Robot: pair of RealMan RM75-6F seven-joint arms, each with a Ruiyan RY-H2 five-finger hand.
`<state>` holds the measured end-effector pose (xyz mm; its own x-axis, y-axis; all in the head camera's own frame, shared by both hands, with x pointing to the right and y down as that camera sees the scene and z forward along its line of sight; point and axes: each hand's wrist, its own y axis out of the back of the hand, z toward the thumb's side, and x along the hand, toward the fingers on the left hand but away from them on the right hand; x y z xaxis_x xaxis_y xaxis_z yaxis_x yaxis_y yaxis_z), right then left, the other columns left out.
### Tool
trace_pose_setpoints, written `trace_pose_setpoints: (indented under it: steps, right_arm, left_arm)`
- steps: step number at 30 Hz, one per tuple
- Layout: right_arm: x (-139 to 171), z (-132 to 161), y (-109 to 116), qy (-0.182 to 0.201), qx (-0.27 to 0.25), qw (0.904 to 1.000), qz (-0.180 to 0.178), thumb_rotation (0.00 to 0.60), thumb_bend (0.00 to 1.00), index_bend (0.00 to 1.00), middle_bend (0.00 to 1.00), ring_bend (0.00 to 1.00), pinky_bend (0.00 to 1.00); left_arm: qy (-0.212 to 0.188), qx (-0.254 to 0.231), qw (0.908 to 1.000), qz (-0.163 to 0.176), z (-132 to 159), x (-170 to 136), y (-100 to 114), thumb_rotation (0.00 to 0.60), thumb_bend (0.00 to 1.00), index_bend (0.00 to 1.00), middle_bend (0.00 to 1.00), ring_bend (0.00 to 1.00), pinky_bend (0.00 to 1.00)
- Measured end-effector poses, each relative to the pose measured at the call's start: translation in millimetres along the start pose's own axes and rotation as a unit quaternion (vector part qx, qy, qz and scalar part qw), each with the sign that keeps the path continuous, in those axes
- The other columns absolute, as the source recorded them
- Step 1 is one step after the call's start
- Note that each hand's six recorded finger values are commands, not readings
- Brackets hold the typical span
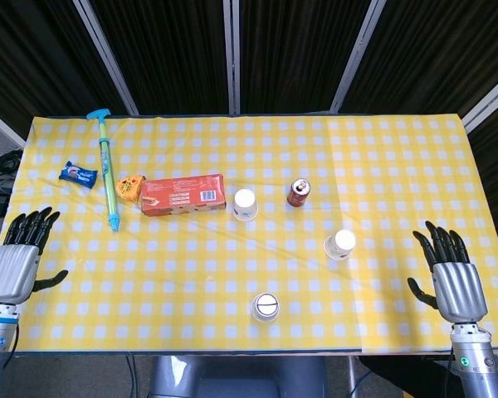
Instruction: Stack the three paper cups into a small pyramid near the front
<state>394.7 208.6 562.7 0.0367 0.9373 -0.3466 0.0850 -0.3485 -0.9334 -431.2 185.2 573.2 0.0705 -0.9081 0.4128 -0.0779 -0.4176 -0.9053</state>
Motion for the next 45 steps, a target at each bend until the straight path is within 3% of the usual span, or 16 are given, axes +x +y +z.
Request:
trace_pose_setpoints:
  steps: [31,39,45]
  right_arm:
    - [0.3,2.4,-0.9,0.006,-0.005,1.0000,0.001,0.600,0.17,0.13,0.00,0.00,0.00]
    - [-0.1,1.7,1.1,0.006,-0.014,0.9999,0.000,0.600,0.17,0.13,0.00,0.00,0.00]
    - [-1.9,-1.9,5.1,0.002,-0.023,0.9997,-0.003,0.600,0.17,0.13,0.00,0.00,0.00]
  left_arm:
    - [-0.004,-0.002,1.0000,-0.006,2.5,2.0,-3.4,0.600,0.15,0.00,0.00,0.00,0.00]
    - [-0.008,-0.005,0.9999,-0.010,7.5,7.3,-6.9,0.600,0.19,0.10,0.00,0.00,0.00]
    - [-0.027,-0.005,0.9996,-0.010,24.7,30.6,-0.4,0.600,0.19,0.17,0.00,0.00,0.00]
